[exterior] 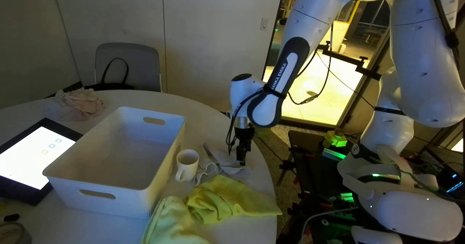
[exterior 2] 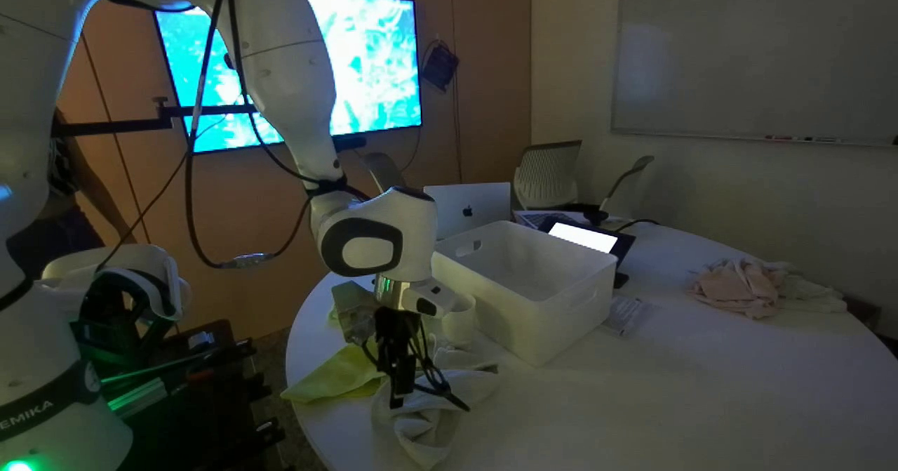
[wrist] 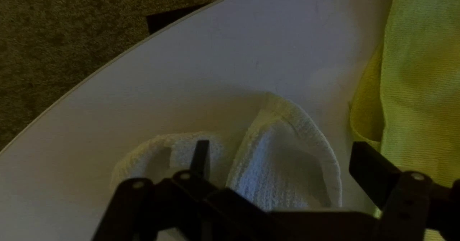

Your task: Put the towels in the basket and the smaller objects into the white mug

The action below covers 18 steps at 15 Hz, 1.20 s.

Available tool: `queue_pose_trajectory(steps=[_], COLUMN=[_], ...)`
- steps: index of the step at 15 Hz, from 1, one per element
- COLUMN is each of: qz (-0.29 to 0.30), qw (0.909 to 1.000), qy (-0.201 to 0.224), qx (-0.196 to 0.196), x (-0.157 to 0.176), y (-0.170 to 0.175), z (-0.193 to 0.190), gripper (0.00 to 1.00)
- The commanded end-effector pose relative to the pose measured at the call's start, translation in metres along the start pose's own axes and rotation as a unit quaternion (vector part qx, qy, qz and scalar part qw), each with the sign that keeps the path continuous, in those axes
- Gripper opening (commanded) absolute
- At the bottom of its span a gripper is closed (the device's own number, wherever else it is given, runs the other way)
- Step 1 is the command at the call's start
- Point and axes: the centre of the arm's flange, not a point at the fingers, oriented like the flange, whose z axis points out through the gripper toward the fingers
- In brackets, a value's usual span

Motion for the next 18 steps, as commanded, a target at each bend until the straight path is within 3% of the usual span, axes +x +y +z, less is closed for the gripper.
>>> queue_pose_trajectory(steps=[1, 18], qz=[0.0, 0.015], qw=[0.9998, 0.999], qy=[0.0, -0.011], qx=[0.017, 0.042], x=[0.016, 0.039], y=[0.002, 0.001], z=[0.018, 0.052], gripper=[1.0, 1.0])
